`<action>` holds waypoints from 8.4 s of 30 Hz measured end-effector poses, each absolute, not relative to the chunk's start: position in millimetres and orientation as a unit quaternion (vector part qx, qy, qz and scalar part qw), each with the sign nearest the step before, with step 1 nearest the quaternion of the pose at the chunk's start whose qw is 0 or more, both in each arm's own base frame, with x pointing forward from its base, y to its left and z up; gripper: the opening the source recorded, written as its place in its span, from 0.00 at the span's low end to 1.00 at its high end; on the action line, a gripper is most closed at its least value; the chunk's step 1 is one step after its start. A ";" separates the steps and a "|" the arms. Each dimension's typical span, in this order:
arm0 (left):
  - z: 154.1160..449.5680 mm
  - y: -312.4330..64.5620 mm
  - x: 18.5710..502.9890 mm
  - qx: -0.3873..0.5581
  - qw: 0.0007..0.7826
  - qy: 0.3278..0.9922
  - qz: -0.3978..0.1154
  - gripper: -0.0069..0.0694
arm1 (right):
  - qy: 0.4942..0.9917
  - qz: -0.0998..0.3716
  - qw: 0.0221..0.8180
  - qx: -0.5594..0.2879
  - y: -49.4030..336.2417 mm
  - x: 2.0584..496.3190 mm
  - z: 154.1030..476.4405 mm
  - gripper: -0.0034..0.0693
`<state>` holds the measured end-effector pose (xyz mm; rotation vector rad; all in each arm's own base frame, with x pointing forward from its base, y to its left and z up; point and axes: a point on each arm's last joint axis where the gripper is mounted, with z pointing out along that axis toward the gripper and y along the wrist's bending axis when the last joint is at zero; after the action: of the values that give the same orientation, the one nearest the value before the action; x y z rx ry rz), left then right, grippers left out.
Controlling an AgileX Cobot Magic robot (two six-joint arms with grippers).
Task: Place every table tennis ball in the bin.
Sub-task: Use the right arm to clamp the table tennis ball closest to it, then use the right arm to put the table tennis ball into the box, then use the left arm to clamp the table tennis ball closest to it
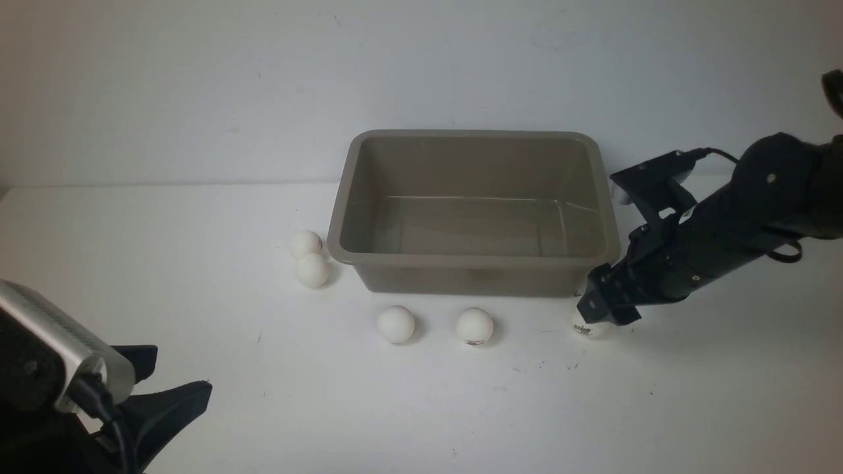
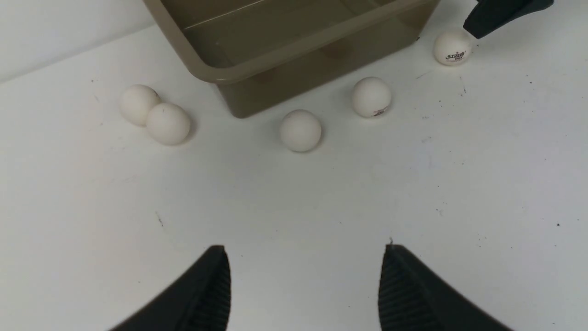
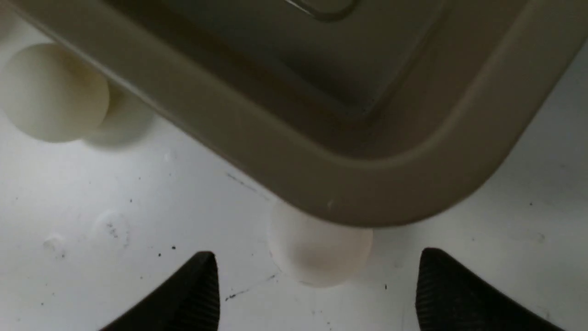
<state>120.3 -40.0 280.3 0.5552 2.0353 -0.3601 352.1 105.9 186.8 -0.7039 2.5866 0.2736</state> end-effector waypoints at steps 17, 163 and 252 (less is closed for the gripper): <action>280.3 -40.0 120.3 0.228 0.480 0.834 -0.148 0.61 | 0.942 0.114 0.197 -0.246 111.4 365.3 170.1 0.76; 284.3 -44.5 119.9 0.239 0.495 0.818 -0.170 0.61 | 0.808 0.130 0.479 -0.318 111.9 325.3 447.8 0.79; 284.6 -44.5 120.0 0.243 0.498 0.816 -0.167 0.61 | 0.887 0.153 0.321 -0.294 212.1 326.0 157.0 0.79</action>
<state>120.0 -44.5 284.6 0.5881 1.9749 -0.4053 326.0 212.1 157.0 -0.7723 2.3315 0.4026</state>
